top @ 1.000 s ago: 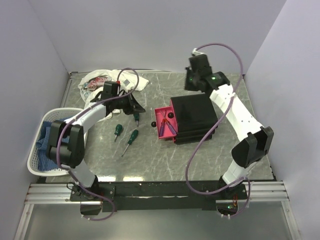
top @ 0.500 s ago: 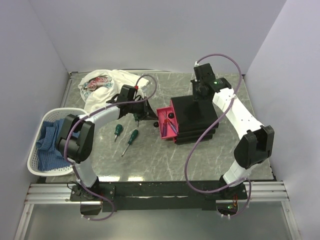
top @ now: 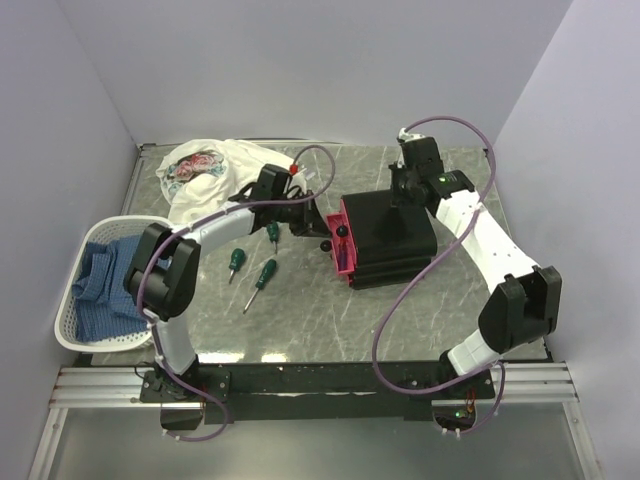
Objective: Sort the tools into containers
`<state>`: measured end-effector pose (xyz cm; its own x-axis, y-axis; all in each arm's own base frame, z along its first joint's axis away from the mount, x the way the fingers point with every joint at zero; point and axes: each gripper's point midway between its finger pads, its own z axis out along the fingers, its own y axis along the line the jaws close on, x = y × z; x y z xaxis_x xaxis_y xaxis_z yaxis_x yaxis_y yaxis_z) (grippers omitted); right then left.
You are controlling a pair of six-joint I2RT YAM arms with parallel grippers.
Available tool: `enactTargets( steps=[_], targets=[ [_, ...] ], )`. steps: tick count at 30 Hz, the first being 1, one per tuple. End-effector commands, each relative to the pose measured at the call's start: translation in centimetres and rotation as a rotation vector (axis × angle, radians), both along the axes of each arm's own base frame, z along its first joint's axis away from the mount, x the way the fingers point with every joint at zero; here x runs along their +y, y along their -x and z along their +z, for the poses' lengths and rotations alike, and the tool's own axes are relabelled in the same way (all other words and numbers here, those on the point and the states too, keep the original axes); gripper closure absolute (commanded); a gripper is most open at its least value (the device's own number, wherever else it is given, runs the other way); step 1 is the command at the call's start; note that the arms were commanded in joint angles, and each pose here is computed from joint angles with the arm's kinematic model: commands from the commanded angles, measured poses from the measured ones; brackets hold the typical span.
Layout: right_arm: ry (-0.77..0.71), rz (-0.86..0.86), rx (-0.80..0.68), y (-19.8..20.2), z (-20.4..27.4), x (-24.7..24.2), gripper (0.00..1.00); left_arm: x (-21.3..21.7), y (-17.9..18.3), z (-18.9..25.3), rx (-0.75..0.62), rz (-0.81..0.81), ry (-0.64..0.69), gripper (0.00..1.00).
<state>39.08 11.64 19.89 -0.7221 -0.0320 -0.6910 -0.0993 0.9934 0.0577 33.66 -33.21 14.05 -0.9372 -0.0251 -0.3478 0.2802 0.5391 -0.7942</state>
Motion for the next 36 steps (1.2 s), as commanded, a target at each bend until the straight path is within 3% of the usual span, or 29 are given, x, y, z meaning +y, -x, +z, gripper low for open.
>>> enactTargets(
  steps=[1,6,12,17,27,36],
  targets=[
    [0.028,0.019,0.296,5.4,-6.5,-0.8,1.0,-1.7,-0.3,1.7,-0.069,-0.073,0.042,0.99],
    [-0.009,-0.012,0.319,4.9,-6.9,-1.2,1.0,-2.1,0.7,2.6,-0.042,-0.155,0.139,0.99],
    [-0.006,-0.018,0.318,4.3,-7.0,-1.7,1.0,2.1,-0.3,6.2,-0.11,-0.039,0.141,0.99],
    [-0.003,-0.012,0.335,4.7,-7.6,-1.7,1.0,3.8,-0.8,4.9,-0.105,-0.003,0.087,0.99],
    [0.011,-0.012,0.338,4.8,-7.6,-2.0,1.0,1.6,-3.4,0.1,-0.006,0.005,0.025,0.99],
    [0.009,0.002,0.375,5.2,-8.7,-1.8,1.0,-3.2,-1.7,1.1,0.0,-0.131,0.105,0.99]
  ],
)
